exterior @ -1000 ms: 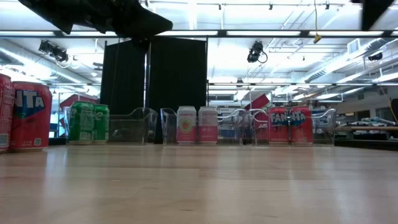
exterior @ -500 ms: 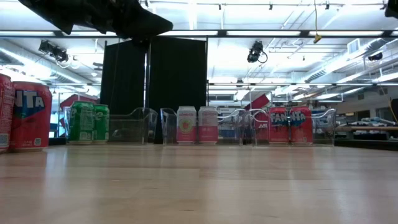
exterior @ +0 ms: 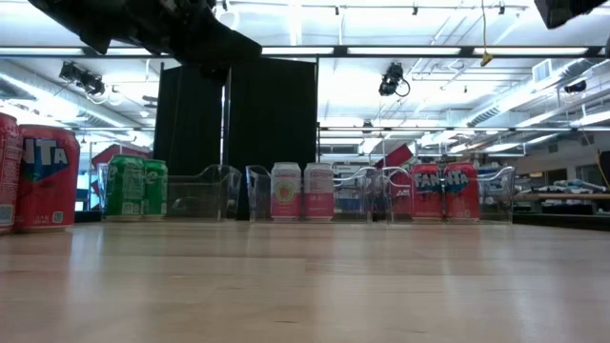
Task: Sort soda cans
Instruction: Put the pink-white soda can into the top center transparent bin
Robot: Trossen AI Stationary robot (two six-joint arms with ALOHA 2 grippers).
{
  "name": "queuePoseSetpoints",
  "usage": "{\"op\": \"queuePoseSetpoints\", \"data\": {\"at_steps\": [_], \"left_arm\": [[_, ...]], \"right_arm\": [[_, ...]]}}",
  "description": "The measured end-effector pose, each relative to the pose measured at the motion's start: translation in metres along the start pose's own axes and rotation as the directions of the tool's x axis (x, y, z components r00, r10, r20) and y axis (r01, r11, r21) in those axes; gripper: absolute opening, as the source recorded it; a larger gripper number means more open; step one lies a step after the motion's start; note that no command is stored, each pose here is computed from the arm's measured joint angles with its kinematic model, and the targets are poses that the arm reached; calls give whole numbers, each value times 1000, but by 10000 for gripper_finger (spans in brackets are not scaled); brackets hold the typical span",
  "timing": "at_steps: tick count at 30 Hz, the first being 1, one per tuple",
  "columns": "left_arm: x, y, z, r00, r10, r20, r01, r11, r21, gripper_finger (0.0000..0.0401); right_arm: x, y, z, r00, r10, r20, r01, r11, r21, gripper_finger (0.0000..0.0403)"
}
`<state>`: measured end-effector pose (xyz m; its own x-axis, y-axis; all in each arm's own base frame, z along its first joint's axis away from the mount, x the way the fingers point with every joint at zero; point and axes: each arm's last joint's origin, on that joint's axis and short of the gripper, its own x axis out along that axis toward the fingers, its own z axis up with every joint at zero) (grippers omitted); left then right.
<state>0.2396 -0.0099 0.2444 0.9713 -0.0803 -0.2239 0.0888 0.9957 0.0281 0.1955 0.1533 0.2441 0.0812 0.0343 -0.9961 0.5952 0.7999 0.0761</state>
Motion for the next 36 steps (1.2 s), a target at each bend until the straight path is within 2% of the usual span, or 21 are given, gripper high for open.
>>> {"op": "queuePoseSetpoints", "data": {"at_steps": [6, 11, 16, 22, 25, 31, 36], "left_arm": [[0, 0, 0, 1000, 4, 1, -4, 1000, -17, 1], [0, 0, 0, 1000, 6, 2, -6, 1000, -21, 1], [0, 0, 0, 1000, 17, 2, -17, 999, -33, 1], [0, 3, 0, 998, 55, 2, -55, 998, -41, 1], [-1, 3, -1, 998, 60, 29, -59, 998, -23, 1], [-7, 11, -24, 988, 101, 120, -94, 994, -64, 1], [-11, 13, -36, 988, 98, 119, -88, 992, -88, 1]], "right_arm": [[9, -1, 0, 1000, 6, 0, -6, 1000, -14, 338], [13, -4, 4, 1000, 12, 0, -12, 1000, -4, 278], [8, -6, 22, 999, -6, 51, 7, 1000, -26, 277], [-18, -15, 70, 985, 22, 172, -5, 995, -96, 277], [-37, -24, 101, 961, 39, 273, -1, 990, -138, 277], [-75, -44, 159, 897, 56, 438, 42, 977, -211, 277], [-90, -48, 214, 878, 33, 477, 113, 955, -275, 277]]}}
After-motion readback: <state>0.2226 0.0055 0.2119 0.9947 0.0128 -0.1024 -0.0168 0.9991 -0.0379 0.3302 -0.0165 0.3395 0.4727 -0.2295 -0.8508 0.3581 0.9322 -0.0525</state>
